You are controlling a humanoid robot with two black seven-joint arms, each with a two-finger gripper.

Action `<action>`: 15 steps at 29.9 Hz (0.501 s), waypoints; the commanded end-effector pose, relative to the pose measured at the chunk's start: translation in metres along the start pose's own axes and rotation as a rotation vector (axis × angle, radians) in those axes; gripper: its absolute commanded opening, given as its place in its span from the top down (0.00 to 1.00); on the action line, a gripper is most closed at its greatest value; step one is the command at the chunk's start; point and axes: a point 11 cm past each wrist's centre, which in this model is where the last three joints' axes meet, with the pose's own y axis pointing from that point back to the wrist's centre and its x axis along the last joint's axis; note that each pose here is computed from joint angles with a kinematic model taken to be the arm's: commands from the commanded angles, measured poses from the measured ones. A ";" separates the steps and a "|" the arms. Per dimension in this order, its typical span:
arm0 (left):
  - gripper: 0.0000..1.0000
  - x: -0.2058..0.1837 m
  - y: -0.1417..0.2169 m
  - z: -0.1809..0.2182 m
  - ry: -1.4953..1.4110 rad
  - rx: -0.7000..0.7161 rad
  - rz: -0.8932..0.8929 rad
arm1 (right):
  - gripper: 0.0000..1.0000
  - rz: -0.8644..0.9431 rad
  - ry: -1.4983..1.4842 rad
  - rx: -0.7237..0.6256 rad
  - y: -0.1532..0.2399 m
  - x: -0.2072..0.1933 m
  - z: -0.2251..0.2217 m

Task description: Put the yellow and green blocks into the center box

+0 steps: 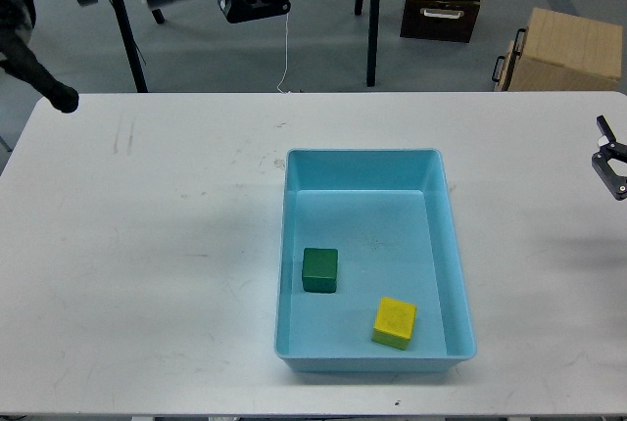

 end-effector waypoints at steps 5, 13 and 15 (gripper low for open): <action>0.00 0.060 0.077 -0.022 0.296 -0.312 0.211 | 0.00 0.041 -0.045 0.032 0.016 0.013 0.011; 0.00 0.040 0.168 -0.084 0.545 -0.492 0.309 | 0.00 0.089 -0.155 0.056 0.048 0.023 0.043; 0.00 0.028 0.190 -0.100 0.592 -0.521 0.341 | 0.00 0.095 -0.183 0.060 0.056 0.023 0.051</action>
